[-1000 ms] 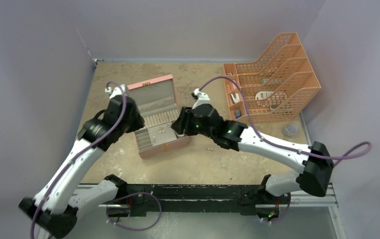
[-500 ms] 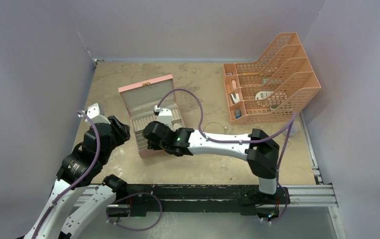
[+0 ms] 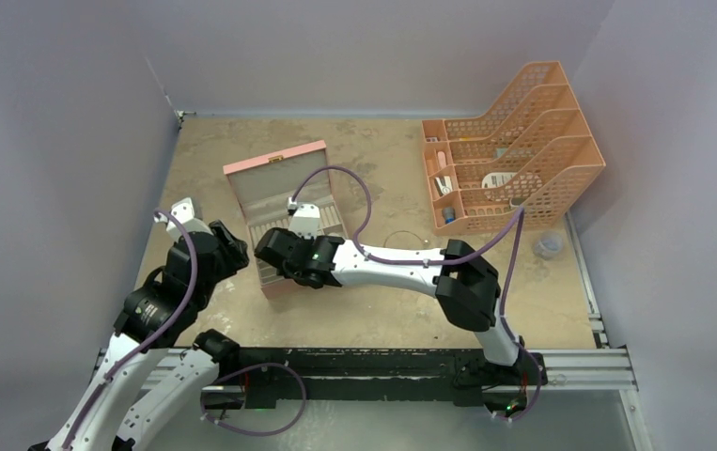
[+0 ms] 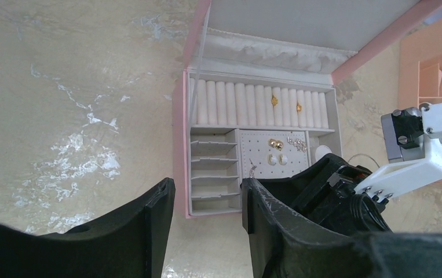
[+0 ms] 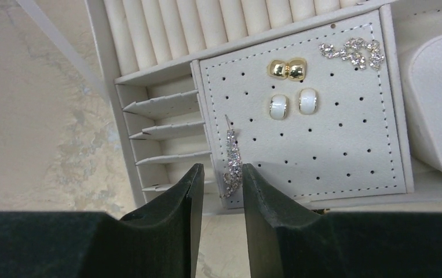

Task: Organize the mixed jewelry
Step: Place the jewelry in the jewelry box.

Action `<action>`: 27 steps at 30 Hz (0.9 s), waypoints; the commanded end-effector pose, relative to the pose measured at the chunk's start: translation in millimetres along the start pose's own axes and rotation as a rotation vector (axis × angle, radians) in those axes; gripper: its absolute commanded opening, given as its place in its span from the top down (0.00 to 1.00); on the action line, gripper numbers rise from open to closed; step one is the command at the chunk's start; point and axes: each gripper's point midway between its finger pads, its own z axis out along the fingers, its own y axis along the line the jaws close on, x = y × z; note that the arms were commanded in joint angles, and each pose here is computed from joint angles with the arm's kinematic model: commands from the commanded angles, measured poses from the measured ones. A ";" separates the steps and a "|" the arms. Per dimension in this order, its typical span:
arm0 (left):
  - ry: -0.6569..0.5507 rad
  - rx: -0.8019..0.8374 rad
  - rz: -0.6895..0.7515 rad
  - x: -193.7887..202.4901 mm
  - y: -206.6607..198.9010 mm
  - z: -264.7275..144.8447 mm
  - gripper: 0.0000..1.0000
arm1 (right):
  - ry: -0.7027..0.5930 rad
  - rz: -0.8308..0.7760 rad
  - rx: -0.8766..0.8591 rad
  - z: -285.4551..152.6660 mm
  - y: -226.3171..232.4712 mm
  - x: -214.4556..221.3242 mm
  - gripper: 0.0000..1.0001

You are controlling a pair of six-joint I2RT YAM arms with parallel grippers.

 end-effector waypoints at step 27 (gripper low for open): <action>-0.014 -0.015 0.009 -3.4 -2.5 8.4 0.53 | -0.081 0.008 -0.030 14.4 3.9 -36.4 0.77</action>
